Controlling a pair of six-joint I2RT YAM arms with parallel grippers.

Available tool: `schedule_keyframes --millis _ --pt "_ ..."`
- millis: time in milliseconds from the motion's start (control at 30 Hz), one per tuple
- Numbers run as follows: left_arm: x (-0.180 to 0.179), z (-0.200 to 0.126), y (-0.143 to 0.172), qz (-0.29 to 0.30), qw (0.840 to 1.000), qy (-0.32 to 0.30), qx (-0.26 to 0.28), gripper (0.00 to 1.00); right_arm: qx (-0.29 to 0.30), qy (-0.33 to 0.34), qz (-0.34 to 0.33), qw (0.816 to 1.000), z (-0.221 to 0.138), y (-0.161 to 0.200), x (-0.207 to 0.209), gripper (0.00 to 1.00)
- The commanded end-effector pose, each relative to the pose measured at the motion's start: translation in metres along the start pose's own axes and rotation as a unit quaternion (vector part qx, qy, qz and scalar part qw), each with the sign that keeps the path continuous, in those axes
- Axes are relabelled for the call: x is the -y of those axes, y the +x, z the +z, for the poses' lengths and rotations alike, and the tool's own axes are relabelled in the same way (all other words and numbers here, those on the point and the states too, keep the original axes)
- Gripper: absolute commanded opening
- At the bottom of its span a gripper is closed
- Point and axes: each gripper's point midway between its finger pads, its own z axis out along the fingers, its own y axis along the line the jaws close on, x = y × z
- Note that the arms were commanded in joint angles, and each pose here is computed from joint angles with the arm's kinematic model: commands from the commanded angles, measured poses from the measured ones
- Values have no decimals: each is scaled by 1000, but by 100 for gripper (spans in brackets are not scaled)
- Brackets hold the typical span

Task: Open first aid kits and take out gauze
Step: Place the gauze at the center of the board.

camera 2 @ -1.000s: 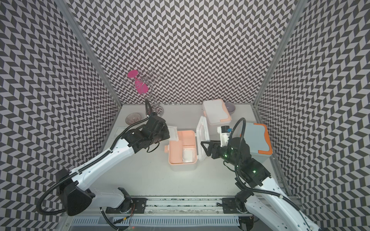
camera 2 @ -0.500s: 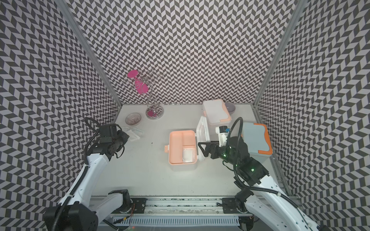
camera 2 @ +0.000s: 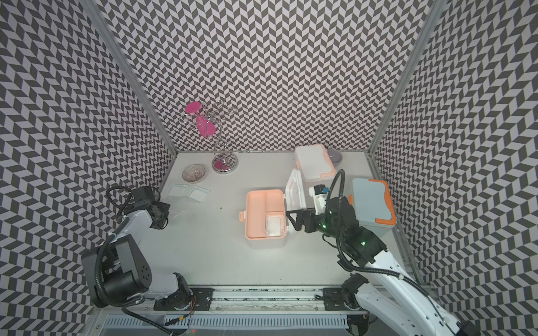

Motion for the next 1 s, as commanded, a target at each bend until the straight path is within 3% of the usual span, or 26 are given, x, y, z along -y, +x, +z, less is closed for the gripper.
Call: schedule_keyframes --millis 0,267,600,767,967 --pt "11 -1 -23 -20 999 8 32 0 20 -17 -13 1000 -5 -15 -13 93" --pt "-3 -6 -38 -39 997 -12 60 0 14 -16 -11 1000 -1 -13 -11 93" --pt "-9 4 -35 -47 998 -19 48 0 11 -16 -16 1000 1 -13 -11 93" --pt "-9 5 -33 -46 998 -20 42 21 11 -19 -16 1000 3 -13 -12 93" --pt "-6 0 -33 -46 998 -13 41 28 10 -21 -17 1000 4 -12 -11 93"
